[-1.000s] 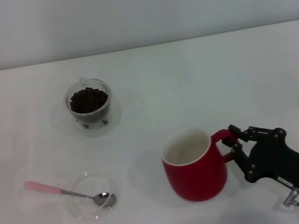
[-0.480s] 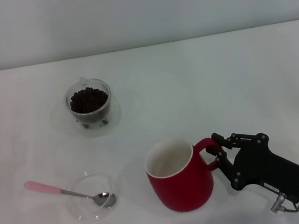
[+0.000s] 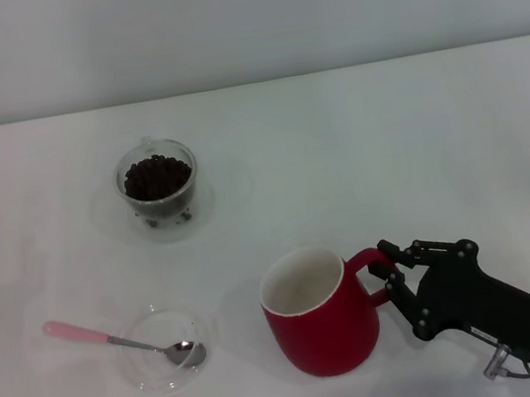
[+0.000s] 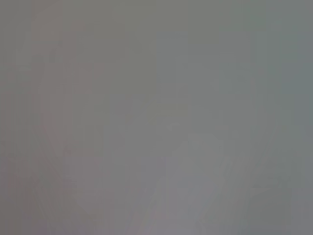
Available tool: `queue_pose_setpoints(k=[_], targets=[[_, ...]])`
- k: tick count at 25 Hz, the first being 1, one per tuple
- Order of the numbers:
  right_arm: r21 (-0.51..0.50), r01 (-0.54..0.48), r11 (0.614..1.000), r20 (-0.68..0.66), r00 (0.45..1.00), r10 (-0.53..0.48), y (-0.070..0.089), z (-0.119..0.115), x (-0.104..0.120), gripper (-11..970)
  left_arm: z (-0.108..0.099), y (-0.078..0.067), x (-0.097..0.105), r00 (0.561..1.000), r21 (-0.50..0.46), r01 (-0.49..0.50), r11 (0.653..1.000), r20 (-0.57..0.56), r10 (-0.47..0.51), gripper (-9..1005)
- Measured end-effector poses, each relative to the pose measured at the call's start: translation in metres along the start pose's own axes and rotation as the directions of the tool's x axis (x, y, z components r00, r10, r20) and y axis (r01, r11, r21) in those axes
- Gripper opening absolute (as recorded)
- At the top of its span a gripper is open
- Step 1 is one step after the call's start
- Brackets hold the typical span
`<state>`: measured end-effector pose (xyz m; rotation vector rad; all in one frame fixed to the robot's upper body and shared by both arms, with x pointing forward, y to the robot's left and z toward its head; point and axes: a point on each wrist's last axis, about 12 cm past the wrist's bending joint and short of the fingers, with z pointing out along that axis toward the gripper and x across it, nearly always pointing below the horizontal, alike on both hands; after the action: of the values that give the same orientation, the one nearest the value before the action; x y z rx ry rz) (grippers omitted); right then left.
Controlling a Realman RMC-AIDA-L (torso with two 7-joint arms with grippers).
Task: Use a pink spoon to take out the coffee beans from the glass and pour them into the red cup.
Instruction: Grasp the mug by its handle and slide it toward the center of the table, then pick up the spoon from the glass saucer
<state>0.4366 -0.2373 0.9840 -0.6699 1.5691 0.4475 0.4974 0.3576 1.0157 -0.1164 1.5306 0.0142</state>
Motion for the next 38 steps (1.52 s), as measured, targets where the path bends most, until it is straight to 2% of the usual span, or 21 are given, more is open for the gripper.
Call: queue_pose_setpoints(k=[8,13,24,32,38], targets=[[-0.023,0.009,1.000,-0.019,1.000,-0.009,0.002,-0.001,0.002,150,0.000,0.000,0.000,1.000,-0.001,0.000,1.000,0.000,0.000,887],[-0.021,0.009,1.000,-0.032,0.999,-0.010,0.001,-0.002,0.004,301,0.000,0.000,0.000,1.000,-0.001,0.000,1.000,-0.001,0.000,888],[-0.007,0.016,1.000,-0.060,0.998,-0.016,-0.003,-0.009,0.009,309,-0.004,0.001,0.002,1.000,-0.007,0.001,1.000,-0.007,-0.001,888],[0.128,0.030,0.991,-0.069,0.997,-0.021,-0.023,-0.027,0.013,309,-0.008,0.002,0.004,1.000,-0.001,-0.003,1.000,-0.018,0.003,888],[0.294,0.040,0.955,-0.047,0.999,-0.027,-0.049,-0.040,0.010,309,-0.019,0.001,0.007,1.000,0.008,0.004,1.000,-0.014,-0.004,887]])
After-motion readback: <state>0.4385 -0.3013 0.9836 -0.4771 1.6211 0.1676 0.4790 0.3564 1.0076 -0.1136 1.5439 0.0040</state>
